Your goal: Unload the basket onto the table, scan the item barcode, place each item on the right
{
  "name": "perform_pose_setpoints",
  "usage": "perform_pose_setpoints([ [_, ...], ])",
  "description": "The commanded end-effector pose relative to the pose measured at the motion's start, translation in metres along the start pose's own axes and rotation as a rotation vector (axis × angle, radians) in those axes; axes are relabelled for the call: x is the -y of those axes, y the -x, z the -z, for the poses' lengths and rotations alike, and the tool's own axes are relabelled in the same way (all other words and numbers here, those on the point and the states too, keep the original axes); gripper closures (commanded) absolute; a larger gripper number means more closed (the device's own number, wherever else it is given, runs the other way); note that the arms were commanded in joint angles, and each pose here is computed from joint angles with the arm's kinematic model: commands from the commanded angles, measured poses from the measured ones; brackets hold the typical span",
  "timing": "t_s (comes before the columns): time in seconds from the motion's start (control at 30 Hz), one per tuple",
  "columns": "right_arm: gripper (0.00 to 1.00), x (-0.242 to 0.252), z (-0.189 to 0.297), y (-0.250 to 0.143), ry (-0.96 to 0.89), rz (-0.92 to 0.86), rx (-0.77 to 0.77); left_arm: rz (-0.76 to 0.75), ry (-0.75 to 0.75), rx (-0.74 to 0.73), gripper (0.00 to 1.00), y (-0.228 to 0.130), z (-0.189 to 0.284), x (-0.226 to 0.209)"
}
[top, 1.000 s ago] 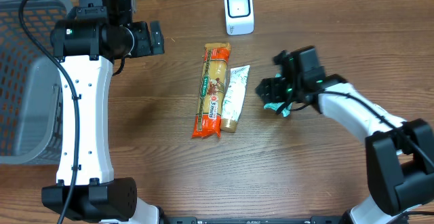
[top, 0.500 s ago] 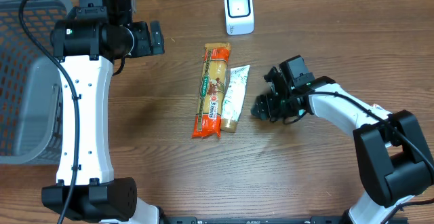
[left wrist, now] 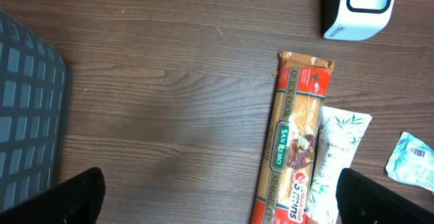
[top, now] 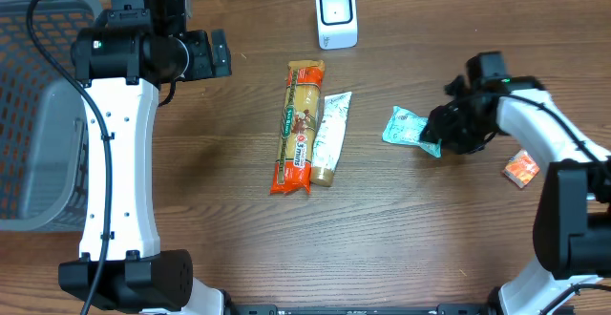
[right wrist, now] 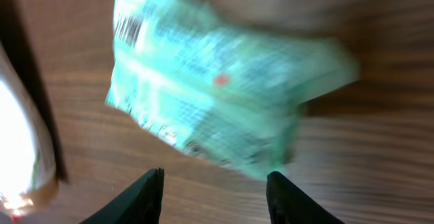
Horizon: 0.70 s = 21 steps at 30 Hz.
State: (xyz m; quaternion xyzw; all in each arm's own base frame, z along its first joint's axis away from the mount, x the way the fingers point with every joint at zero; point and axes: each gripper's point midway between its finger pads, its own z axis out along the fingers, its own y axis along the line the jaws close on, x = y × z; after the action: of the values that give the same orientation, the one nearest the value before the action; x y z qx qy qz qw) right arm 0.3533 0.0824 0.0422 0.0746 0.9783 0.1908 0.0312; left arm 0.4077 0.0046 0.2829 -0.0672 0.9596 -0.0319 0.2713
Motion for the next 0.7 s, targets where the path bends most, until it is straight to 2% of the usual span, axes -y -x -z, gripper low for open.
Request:
perform_pose_setpoints([
  [0.0,0.47,0.002,0.013,0.017,0.026,-0.018,0.042,-0.012,0.008,0.000,0.00,0.001,-0.001,-0.003],
  [0.1,0.34,0.010,0.017,0.027,0.023,0.013,0.081,-0.011,0.008,0.000,0.00,0.001,-0.001,-0.003],
  [0.17,0.32,0.014,0.017,0.034,0.020,0.028,0.112,-0.011,0.008,0.000,0.00,0.001,-0.001,-0.003],
  [0.4,0.32,0.016,0.008,0.026,0.039,0.008,0.093,-0.011,0.008,0.000,0.00,0.001,-0.001,-0.003],
  [0.67,0.37,0.024,-0.019,0.017,0.089,-0.075,0.120,-0.011,0.008,0.000,0.00,0.001,-0.001,-0.003],
])
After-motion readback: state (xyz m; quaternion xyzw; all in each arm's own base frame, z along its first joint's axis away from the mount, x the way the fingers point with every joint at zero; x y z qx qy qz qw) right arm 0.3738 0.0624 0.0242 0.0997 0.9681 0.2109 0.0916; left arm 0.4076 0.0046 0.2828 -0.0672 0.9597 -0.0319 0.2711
